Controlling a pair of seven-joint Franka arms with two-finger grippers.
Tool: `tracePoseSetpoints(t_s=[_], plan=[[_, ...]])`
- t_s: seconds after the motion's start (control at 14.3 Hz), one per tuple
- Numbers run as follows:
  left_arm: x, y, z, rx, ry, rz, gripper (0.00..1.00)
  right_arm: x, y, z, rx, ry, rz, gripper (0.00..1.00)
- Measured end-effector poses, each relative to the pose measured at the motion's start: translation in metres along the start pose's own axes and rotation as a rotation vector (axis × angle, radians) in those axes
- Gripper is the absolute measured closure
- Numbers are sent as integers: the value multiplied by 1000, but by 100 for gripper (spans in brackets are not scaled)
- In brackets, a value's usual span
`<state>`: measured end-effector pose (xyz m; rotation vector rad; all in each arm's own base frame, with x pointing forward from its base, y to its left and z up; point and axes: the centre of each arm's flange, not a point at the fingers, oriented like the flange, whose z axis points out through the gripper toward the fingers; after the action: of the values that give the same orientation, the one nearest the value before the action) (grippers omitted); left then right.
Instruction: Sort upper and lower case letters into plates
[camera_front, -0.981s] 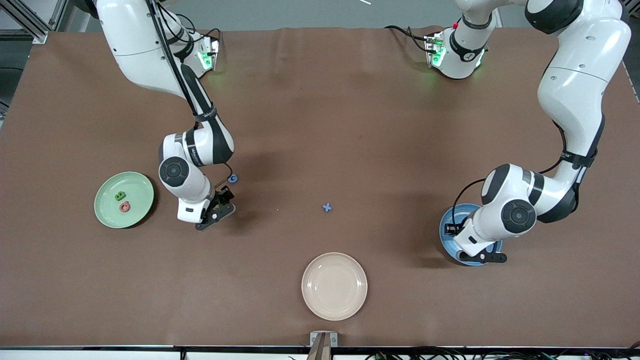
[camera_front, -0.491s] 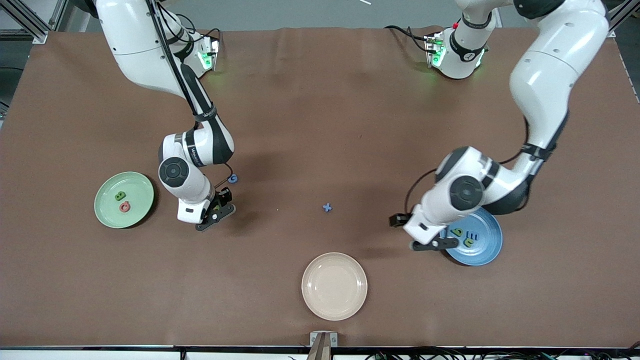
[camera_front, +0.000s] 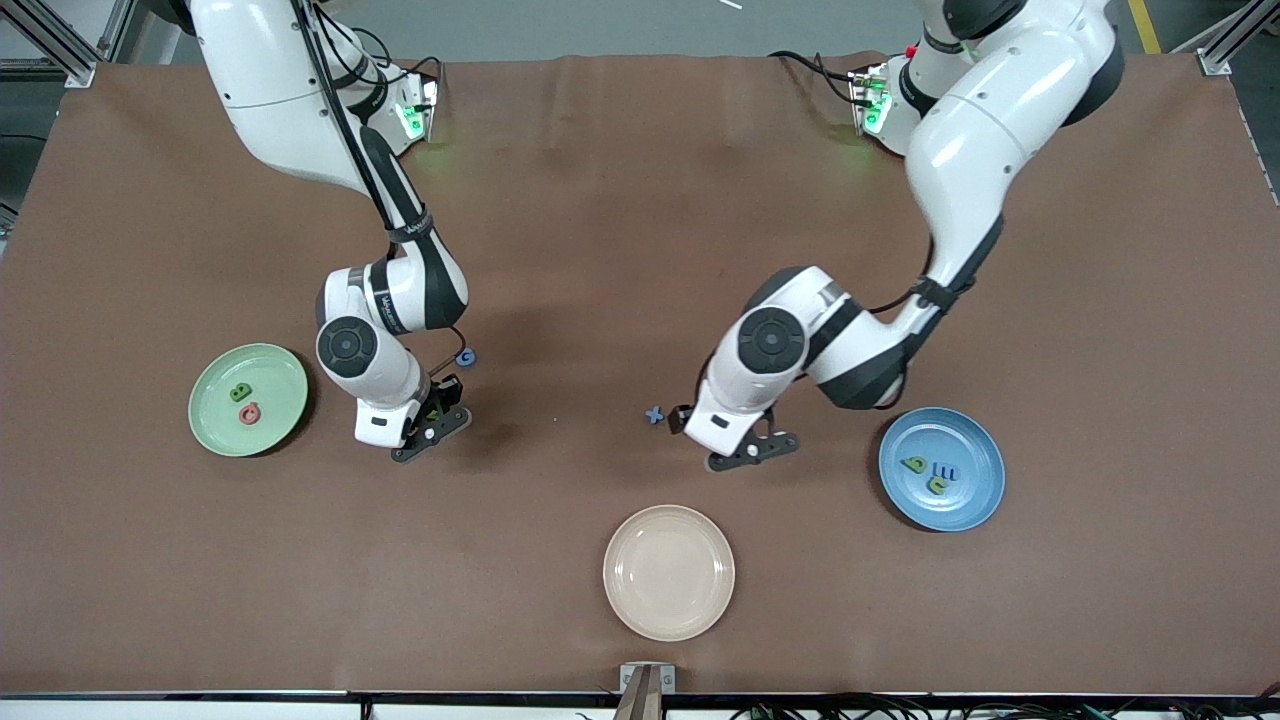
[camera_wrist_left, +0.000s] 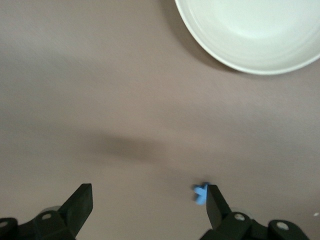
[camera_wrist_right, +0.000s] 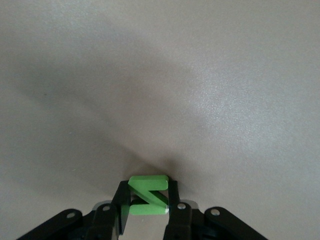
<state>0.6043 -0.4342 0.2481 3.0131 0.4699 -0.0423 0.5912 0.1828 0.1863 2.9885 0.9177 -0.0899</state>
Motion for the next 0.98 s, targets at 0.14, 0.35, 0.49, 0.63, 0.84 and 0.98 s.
tracePoseSetpoints(t_s=[0.14,0.35,0.49,0.63,0.84,0.98], plan=[[-21,23,23,5,22,-73,2,-1,11,-30,36,-56,17,66],[-52,49,53,-7,59,-152,5,-28,64,-95,101,-79,18,66],[-59,53,62,-8,53,-163,13,-65,124,-112,130,-64,-20,66],[-57,51,66,-4,52,-167,18,-106,185,-106,141,-44,-58,66],[-58,49,76,17,65,-162,21,-149,241,-84,120,-11,-98,66],[-60,49,81,28,73,-156,25,-161,256,-58,108,-15,-104,66]])
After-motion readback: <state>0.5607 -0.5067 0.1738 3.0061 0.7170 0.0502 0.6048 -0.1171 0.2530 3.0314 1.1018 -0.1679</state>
